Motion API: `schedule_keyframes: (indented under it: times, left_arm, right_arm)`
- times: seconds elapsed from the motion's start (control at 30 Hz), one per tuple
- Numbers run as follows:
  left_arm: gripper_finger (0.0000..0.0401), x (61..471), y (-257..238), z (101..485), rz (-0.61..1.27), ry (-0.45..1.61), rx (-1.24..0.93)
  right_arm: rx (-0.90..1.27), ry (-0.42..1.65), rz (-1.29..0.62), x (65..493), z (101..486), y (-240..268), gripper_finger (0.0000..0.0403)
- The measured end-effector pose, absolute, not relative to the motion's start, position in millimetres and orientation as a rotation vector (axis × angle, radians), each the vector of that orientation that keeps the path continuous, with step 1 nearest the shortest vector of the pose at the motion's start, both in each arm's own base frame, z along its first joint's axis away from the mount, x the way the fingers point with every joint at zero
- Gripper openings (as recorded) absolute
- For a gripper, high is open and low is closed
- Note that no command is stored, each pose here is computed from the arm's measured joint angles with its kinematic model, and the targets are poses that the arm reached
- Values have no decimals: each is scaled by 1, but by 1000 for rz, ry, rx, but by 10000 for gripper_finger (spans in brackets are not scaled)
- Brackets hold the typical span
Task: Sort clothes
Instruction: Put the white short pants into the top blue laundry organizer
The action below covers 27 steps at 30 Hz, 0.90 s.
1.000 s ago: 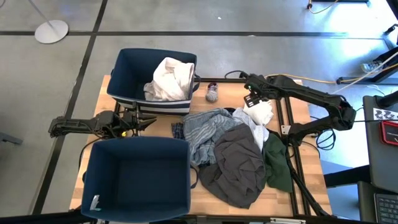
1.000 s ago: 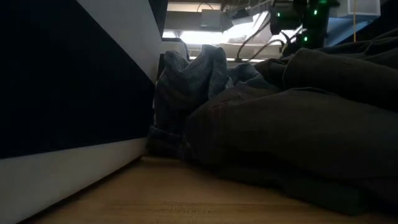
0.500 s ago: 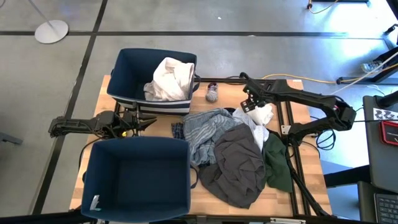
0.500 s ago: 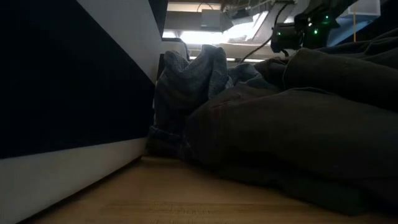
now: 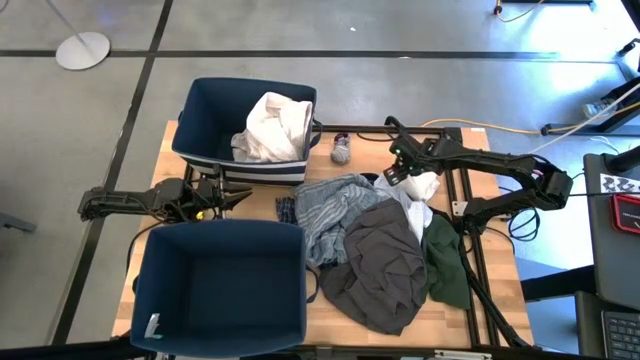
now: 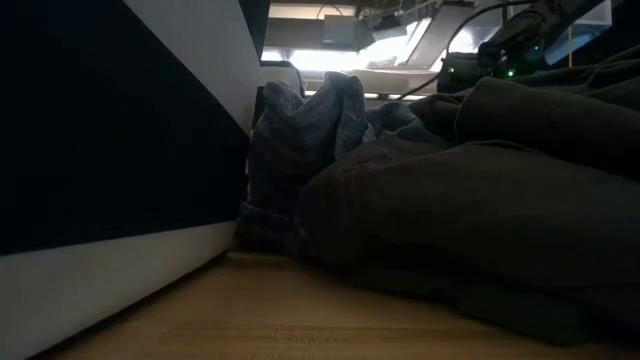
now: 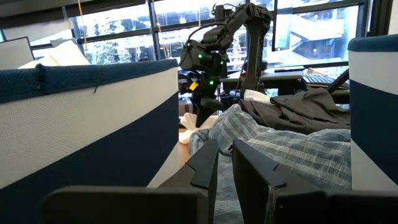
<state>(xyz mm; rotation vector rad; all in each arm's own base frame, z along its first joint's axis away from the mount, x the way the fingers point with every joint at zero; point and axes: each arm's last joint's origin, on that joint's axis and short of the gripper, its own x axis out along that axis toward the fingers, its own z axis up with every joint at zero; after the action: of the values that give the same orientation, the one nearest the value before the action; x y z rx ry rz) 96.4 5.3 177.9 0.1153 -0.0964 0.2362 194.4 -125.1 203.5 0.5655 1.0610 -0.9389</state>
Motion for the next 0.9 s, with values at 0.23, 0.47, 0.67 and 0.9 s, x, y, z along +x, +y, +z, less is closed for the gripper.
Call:
schedule_keyframes:
  times: [0.23,0.47,0.67,0.9]
  left_arm:
    - [40,96,5,178,238,-94,140]
    - [40,96,5,178,238,-94,141]
    - [40,96,5,178,238,-94,141]
    - [40,96,5,178,238,-94,139]
  right_arm:
    - [495,1057,-915,197,207,-127,55]
    - [438,977,-903,207,237,-134,29]
    - [389,896,-886,217,274,-136,12]
    - [270,762,-873,233,319,-127,23]
